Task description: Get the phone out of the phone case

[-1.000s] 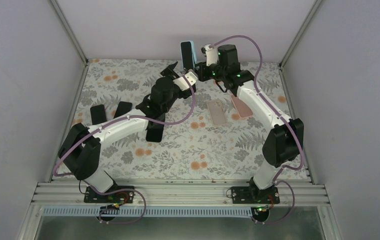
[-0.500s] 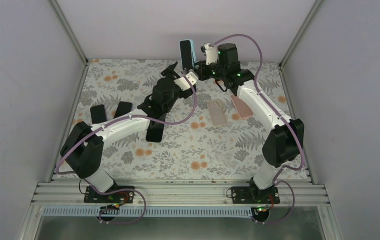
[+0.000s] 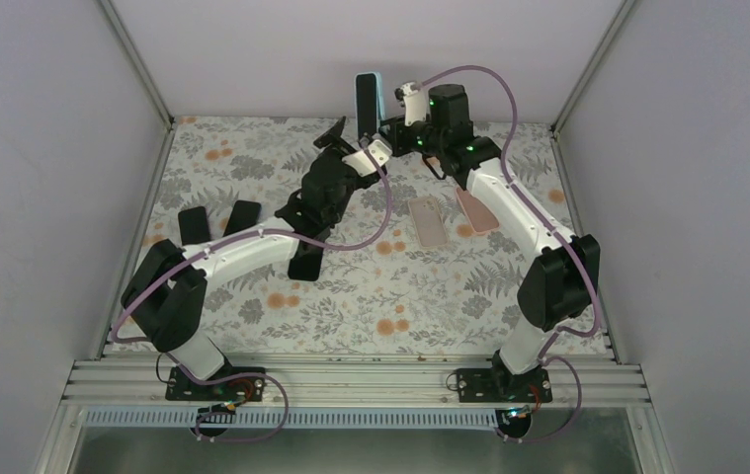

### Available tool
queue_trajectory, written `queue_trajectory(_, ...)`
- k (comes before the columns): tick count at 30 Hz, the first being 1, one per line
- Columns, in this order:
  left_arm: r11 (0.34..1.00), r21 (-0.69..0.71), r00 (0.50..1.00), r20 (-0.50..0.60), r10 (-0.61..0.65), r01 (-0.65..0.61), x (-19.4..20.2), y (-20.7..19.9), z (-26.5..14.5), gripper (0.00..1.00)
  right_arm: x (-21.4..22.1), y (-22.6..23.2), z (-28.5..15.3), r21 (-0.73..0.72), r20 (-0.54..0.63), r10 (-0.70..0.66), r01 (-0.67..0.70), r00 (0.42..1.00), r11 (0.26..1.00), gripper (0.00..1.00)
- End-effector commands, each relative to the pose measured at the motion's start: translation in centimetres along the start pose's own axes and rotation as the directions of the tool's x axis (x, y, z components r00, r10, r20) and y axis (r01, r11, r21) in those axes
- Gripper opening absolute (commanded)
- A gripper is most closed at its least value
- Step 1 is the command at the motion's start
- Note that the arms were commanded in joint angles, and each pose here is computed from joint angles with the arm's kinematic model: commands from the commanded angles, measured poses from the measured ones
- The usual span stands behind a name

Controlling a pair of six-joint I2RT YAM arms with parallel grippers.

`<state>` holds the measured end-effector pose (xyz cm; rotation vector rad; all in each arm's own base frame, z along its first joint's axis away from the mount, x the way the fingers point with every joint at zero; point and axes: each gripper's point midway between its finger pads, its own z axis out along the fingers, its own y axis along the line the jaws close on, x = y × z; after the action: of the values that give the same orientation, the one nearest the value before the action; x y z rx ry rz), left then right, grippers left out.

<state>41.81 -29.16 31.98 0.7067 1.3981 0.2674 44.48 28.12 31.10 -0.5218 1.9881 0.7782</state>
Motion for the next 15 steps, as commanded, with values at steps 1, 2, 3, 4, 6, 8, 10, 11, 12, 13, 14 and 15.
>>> queue_trajectory(1, 0.961, -0.275, 0.996, 0.084, -0.013, 0.036, -2.4, 6.6, -1.2, 1.00, -0.3, 1.4, -0.9, -0.017, 0.013, -0.051, 0.051, 0.999, 0.999, 0.03)
queue_trajectory(2, 0.952, -0.304, 0.995, 0.095, 0.002, 0.027, -2.6, 7.1, -1.6, 0.98, 0.0, 1.3, -0.9, -0.012, 0.007, -0.056, 0.056, 0.998, 0.998, 0.03)
queue_trajectory(3, 0.945, -0.325, 0.995, 0.102, 0.021, 0.013, -2.4, 7.3, -2.0, 0.97, 0.2, 1.2, -0.9, -0.009, 0.000, -0.061, 0.061, 0.998, 0.998, 0.03)
queue_trajectory(4, 0.940, -0.342, 0.993, 0.108, 0.038, 0.002, -2.5, 7.6, -2.3, 0.95, 0.4, 1.2, -1.0, -0.008, -0.005, -0.066, 0.066, 0.998, 0.998, 0.03)
queue_trajectory(6, 0.929, -0.368, 0.991, 0.116, 0.065, -0.018, -2.5, 7.9, -2.6, 0.93, 0.8, 1.4, -1.1, -0.018, -0.013, -0.076, 0.075, 0.997, 0.997, 0.03)
queue_trajectory(8, 0.921, -0.390, 0.988, 0.129, 0.079, -0.022, -2.6, 8.1, -3.0, 0.88, 1.3, 2.0, -0.9, -0.056, -0.032, -0.086, 0.084, 0.996, 0.995, 0.03)
queue_trajectory(10, 0.907, -0.420, 0.985, 0.139, 0.105, -0.037, -2.9, 8.6, -3.2, 0.81, 2.0, 2.4, -0.9, -0.078, -0.057, -0.093, 0.089, 0.994, 0.993, 0.03)
queue_trajectory(11, 0.897, -0.439, 0.982, 0.144, 0.118, -0.043, -3.0, 9.0, -3.5, 0.77, 2.3, 2.5, -0.9, -0.078, -0.065, -0.099, 0.094, 0.993, 0.992, 0.03)
queue_trajectory(12, 0.888, -0.457, 0.980, 0.148, 0.132, -0.050, -3.2, 9.4, -3.8, 0.74, 2.7, 2.5, -0.9, -0.085, -0.077, -0.100, 0.093, 0.992, 0.992, 0.03)
queue_trajectory(13, 0.877, -0.478, 0.978, 0.153, 0.142, -0.052, -3.4, 10.0, -4.0, 0.72, 3.1, 2.8, -1.0, -0.107, -0.092, -0.096, 0.086, 0.991, 0.991, 0.04)
queue_trajectory(14, 0.869, -0.492, 0.977, 0.155, 0.143, -0.050, -3.5, 10.6, -4.1, 0.71, 3.4, 3.1, -1.0, -0.124, -0.103, -0.093, 0.080, 0.990, 0.989, 0.03)
queue_trajectory(15, 0.863, -0.502, 0.978, 0.151, 0.143, -0.049, -3.5, 11.2, -4.1, 0.69, 3.7, 3.3, -1.0, -0.140, -0.107, -0.095, 0.080, 0.990, 0.987, 0.03)
